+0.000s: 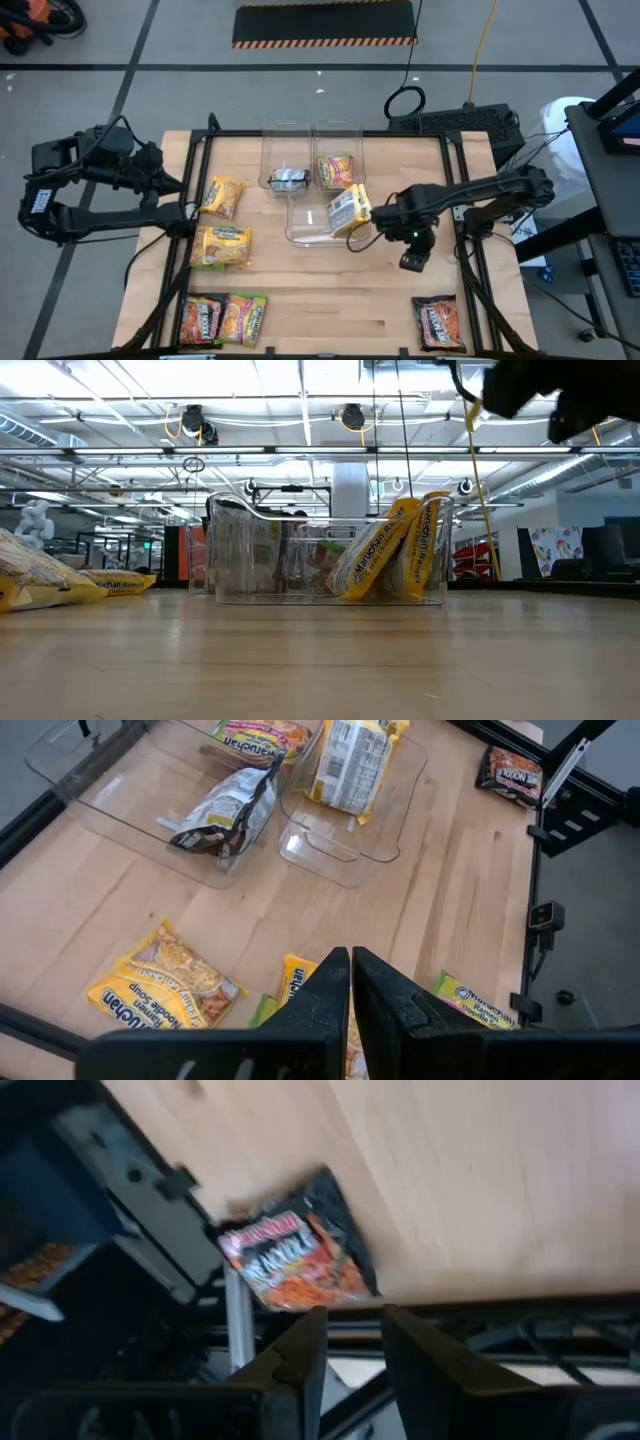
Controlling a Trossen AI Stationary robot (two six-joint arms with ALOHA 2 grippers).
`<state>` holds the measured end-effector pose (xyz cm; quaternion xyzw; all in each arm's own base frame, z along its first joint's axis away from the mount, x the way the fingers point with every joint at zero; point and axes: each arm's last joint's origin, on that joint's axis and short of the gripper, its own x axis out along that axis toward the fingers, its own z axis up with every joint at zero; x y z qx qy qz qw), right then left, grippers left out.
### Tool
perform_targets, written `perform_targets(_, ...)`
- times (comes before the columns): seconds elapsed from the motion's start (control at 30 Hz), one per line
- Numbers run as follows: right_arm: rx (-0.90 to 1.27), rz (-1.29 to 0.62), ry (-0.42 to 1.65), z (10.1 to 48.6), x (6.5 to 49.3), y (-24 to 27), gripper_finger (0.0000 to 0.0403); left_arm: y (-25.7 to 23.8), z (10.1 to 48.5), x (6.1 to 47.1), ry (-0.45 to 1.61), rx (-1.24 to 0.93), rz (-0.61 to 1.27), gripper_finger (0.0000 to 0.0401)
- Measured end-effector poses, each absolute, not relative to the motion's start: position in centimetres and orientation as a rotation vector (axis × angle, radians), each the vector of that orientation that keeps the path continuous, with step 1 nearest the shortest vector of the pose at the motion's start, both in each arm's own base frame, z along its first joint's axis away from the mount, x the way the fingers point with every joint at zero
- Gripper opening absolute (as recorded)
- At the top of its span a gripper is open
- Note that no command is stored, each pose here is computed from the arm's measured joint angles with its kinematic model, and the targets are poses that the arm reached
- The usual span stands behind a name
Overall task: Sort Maruchan noodles
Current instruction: Put the black noodle pack into the top left transparent bin
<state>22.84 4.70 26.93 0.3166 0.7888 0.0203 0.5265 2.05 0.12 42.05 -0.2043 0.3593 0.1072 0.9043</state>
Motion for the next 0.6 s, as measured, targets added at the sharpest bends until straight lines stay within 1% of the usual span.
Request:
perform_targets(0.1, 0.764, 0.039, 1.954, 25.4, 22.1, 5.0, 0.0095, 0.1, 42.0, 2.1, 0.743, -0.422, 0.221, 0.0021)
perform_targets(0.2, 0.818, 0.077, 2.003, 23.7, 21.5, 5.3, 0.0095, 0.1, 42.1, 2.1, 0.742, -0.422, 0.221, 0.0021)
perform_targets(0.43, 0.894, 0.179, 2.038, 20.1, 20.2, 6.3, 0.0095, 0.1, 42.0, 2.1, 0.743, -0.422, 0.221, 0.0021)
perform_targets(0.6, 0.9, 0.227, 2.071, 18.2, 19.1, 6.9, 0.0095, 0.1, 42.1, 2.1, 0.742, -0.421, 0.221, 0.0021)
